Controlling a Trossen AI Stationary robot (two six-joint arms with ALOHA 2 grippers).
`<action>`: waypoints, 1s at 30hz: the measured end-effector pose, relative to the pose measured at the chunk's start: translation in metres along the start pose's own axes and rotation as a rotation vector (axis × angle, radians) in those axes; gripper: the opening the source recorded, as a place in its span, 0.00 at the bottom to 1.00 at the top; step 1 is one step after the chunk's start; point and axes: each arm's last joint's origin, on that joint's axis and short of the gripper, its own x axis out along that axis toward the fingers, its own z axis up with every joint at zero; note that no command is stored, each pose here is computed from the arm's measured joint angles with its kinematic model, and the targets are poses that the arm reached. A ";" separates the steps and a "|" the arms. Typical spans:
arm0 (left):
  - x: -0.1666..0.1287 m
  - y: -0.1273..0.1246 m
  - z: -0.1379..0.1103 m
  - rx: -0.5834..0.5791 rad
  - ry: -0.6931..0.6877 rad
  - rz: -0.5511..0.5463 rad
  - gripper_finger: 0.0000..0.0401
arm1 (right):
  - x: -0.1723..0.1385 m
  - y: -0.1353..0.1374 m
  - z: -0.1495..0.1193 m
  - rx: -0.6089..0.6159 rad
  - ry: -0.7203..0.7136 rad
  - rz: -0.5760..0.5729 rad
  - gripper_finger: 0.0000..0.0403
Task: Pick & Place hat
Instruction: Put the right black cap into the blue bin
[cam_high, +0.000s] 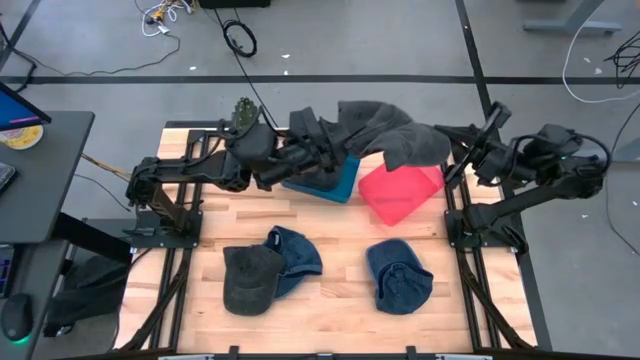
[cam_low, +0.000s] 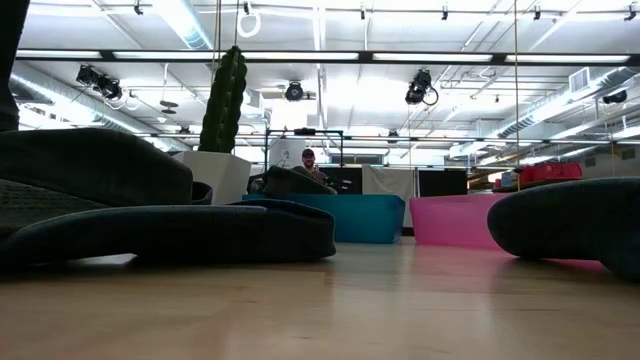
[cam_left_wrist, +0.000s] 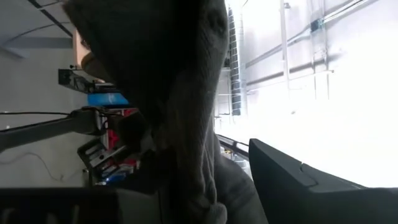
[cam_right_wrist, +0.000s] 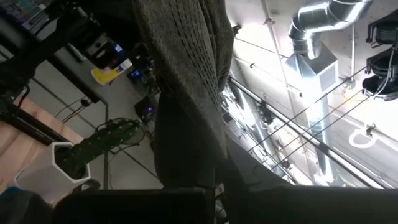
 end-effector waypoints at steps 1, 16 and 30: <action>0.000 0.000 0.000 0.003 0.000 0.002 0.44 | 0.001 0.001 0.000 -0.001 0.001 0.002 0.02; 0.000 0.000 0.000 0.148 0.015 -0.001 0.03 | 0.004 0.003 -0.002 0.029 0.099 -0.022 0.12; 0.001 0.002 0.000 0.287 0.044 0.005 0.02 | -0.011 -0.004 -0.010 0.627 0.149 -0.100 0.61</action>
